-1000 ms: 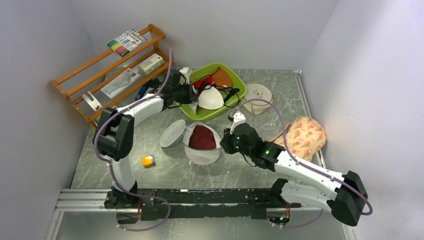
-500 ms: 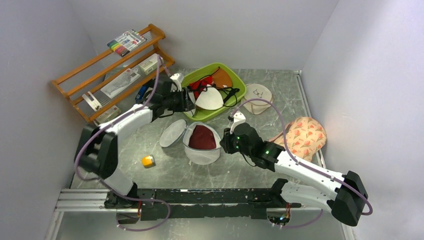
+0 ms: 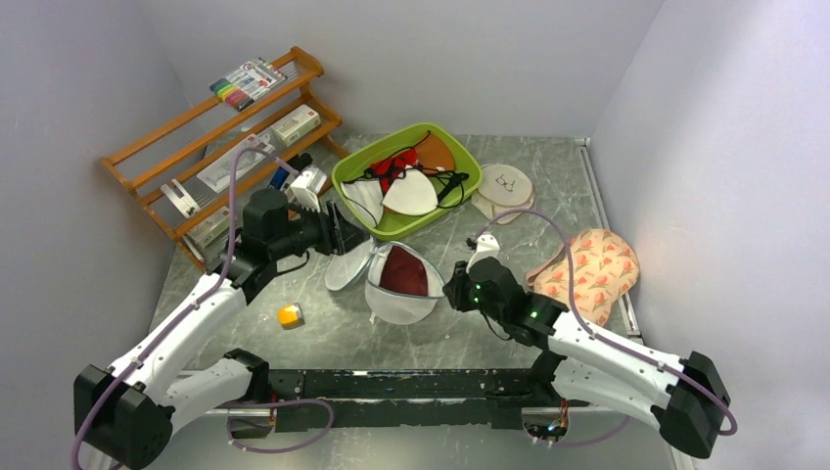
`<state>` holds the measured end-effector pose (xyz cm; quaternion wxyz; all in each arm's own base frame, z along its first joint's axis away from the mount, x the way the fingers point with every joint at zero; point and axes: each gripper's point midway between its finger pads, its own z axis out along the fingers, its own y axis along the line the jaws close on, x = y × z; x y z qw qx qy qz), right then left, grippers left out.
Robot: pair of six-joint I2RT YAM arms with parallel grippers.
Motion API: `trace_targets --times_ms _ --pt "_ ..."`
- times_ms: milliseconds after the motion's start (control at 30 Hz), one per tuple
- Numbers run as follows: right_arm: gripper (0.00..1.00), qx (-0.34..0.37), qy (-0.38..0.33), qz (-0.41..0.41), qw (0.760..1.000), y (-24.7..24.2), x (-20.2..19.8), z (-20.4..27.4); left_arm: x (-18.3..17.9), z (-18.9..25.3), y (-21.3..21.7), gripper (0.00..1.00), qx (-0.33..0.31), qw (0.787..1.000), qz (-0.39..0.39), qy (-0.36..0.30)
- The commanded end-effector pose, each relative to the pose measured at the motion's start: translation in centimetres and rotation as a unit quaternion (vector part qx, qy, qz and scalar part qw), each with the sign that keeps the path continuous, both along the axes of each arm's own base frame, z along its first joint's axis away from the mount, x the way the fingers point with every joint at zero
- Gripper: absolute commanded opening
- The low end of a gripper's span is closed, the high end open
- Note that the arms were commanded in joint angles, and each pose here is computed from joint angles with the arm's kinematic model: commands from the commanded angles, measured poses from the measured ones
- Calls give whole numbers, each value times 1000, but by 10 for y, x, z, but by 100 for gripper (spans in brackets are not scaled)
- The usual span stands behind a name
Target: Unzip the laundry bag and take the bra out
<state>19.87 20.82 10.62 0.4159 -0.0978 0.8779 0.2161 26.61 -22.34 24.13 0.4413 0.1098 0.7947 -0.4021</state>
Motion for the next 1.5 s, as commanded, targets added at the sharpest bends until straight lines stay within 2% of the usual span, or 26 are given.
trace_targets --times_ms 0,100,167,300,433,567,667,833,933,1067,1233,1467 --pt "21 34 2 -66 997 -18 -1 -2 -28 -3 -13 60 -56 997 -35 41" --pt "21 44 5 -66 997 -19 -4 -5 -42 0 -27 61 -78 994 -58 43" --pt "20 39 2 -60 997 -20 -4 -5 -53 -4 -41 62 -67 994 -72 38" --pt "15 47 -15 -5 999 -6 -8 -3 -69 -22 -61 61 4 995 -93 22" --pt "14 85 -25 102 991 27 -23 5 -74 -45 -64 57 86 991 -100 14" --pt "12 107 -13 153 982 42 -36 5 -80 -58 -69 52 123 986 -109 15" --pt "12 115 -13 170 979 45 -41 2 -83 -68 -73 51 146 983 -109 16" --pt "11 112 -16 165 980 46 -37 3 -66 -75 -80 53 188 978 -90 8" --pt "11 106 -15 164 981 46 -36 4 -49 -83 -84 59 210 976 -55 25" --pt "11 102 -10 167 981 44 -39 2 -39 -86 -97 60 194 980 -45 23" --pt "10 102 -18 159 982 42 -36 6 -29 -93 -93 45 214 976 -34 3" --pt "8 93 -17 170 981 45 -36 6 -14 -108 -88 45 243 970 -19 -1"
